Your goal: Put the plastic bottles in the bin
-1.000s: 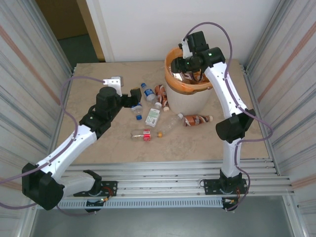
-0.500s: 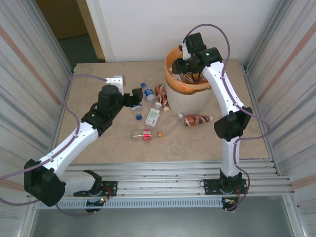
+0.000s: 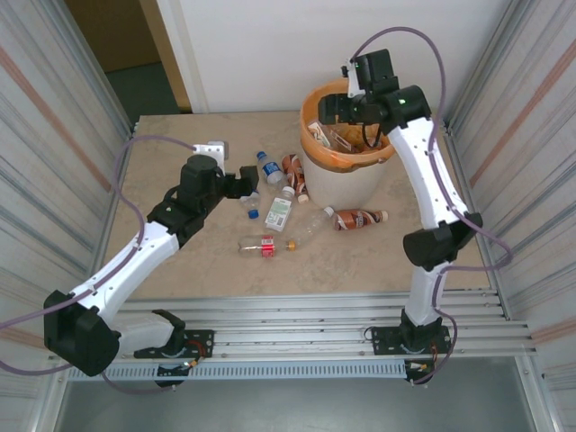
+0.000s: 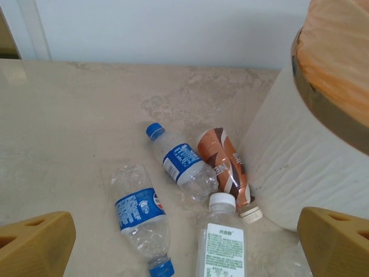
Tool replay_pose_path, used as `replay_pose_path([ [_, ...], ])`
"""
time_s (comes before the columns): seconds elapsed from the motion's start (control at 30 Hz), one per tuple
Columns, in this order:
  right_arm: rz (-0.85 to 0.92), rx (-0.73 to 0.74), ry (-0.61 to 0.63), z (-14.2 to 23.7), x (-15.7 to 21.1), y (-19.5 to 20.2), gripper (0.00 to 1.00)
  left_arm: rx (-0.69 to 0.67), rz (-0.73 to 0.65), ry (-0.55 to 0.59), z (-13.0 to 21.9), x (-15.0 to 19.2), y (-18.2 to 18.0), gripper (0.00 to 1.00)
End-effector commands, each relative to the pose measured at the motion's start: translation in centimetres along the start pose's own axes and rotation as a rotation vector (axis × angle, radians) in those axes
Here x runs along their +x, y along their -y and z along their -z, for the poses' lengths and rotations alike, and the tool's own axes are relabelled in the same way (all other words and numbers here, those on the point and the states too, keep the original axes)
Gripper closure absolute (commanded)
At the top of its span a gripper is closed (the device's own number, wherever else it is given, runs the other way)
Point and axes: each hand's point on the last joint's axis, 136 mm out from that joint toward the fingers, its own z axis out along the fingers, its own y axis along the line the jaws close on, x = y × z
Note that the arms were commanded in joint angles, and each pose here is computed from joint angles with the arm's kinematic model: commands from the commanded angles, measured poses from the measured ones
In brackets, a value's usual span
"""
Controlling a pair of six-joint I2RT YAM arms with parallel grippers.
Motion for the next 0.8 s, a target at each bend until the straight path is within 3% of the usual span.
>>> replay_pose_path([
  [0.0,-0.03,0.06,0.103,4.1,-1.3,1.2,0.08,-0.032,0.026,-0.037,0.0,0.1,-1.1,0.01],
  [0.1,-0.049,0.1,0.143,6.2,-0.9,2.3,0.01,-0.048,0.074,-0.097,-0.8,1.4,-2.2,0.01],
  [0.33,-0.136,0.217,0.21,10.5,2.0,5.8,0.02,-0.102,0.127,-0.242,-3.7,4.4,-3.8,0.01],
  [0.57,-0.243,0.305,0.22,12.2,7.8,9.2,0.02,-0.129,0.108,-0.404,-7.6,7.3,-4.3,0.01],
  [0.77,-0.284,0.363,0.246,13.9,10.5,10.9,0.02,-0.168,0.079,-0.516,-11.0,9.9,-4.9,0.01],
])
